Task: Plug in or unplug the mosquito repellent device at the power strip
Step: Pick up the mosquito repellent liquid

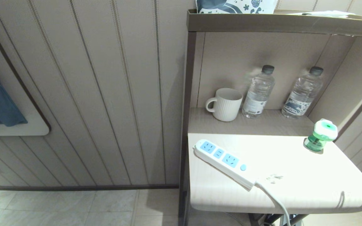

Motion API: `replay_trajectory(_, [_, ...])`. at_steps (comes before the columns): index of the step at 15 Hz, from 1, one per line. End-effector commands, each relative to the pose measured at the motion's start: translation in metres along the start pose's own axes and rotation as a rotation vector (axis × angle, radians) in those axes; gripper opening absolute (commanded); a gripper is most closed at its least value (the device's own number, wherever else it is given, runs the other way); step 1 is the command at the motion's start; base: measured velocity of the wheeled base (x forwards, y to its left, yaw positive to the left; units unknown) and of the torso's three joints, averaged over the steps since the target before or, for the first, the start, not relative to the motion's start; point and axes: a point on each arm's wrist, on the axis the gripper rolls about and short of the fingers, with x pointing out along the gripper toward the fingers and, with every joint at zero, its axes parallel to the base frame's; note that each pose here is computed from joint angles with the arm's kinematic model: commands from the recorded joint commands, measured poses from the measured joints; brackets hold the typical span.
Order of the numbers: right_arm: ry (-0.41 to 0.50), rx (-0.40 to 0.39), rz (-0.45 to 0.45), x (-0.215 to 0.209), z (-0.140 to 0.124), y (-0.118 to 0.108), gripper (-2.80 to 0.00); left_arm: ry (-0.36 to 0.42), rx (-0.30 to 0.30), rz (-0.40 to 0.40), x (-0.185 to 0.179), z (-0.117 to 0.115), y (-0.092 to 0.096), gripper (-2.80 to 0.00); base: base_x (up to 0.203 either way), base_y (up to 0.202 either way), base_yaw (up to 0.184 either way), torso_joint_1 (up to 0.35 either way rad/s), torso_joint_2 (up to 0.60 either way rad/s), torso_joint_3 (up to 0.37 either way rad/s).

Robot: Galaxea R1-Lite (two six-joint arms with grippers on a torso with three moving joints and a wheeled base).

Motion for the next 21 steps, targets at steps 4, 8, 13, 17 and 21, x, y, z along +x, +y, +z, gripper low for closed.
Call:
replay_trajectory(4, [0.108, -0.029, -0.021, 0.027, -0.021, 0.006, 0.0, 0.002, 0.001, 0.0, 0.0, 0.0, 0.0, -2.8, 0.0, 0.0, 0.0, 0.0, 0.0, 0.0])
replay_trajectory(8, [0.154, 0.058, 0.033, 0.047, -0.031, 0.013, 0.0, 0.002, -0.001, 0.0, 0.0, 0.0, 0.0, -2.8, 0.0, 0.0, 0.0, 0.0, 0.0, 0.0])
replay_trajectory(13, [0.162, 0.039, 0.039, 0.079, -0.034, 0.023, 0.0, 0.002, -0.001, 0.0, 0.0, 0.0, 0.0, -2.8, 0.0, 0.0, 0.0, 0.0, 0.0, 0.0])
replay_trajectory(17, [0.153, 0.033, 0.069, 0.089, -0.043, 0.034, 0.0, 0.002, 0.0, 0.0, 0.0, 0.0, 0.0, -2.8, 0.0, 0.0, 0.0, 0.0, 0.0, 0.0])
replay_trajectory(21, [0.168, 0.023, 0.022, 0.097, -0.061, 0.052, 0.0, 0.002, 0.0, 0.0, 0.0, 0.0, 0.0, -2.8, 0.0, 0.0, 0.0, 0.0, 0.0, 0.0])
